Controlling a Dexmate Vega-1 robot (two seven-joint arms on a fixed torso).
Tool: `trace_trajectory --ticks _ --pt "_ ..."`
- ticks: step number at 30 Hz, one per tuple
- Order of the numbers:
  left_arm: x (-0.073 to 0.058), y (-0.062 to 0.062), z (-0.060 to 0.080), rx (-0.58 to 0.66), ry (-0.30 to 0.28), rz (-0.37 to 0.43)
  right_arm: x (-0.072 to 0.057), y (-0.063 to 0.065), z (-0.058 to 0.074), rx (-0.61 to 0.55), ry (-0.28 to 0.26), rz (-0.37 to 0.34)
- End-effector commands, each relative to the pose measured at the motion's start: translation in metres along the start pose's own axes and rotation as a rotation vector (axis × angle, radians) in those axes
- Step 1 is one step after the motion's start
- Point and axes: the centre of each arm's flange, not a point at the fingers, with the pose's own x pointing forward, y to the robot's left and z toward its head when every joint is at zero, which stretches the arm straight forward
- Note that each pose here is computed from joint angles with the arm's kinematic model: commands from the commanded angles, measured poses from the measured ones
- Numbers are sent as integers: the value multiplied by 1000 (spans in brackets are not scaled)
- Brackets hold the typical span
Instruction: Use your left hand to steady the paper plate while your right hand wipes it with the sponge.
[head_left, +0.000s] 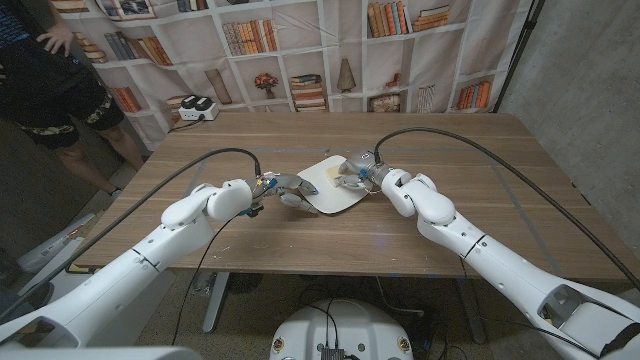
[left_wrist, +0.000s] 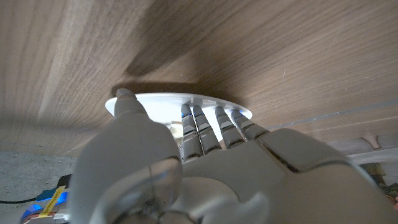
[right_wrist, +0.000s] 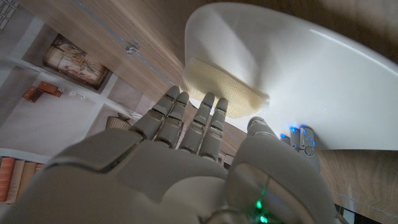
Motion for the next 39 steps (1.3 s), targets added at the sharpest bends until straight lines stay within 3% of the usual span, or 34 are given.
trace_trajectory --ticks 1,19,39 --pt "2 0 3 0 -8 -10 -16 6 -13 19 56 68" --pt "4 0 5 -11 -4 -2 -40 12 -3 66 27 60" --pt "6 3 8 -4 -3 10 -29 19 26 118 -116 101"
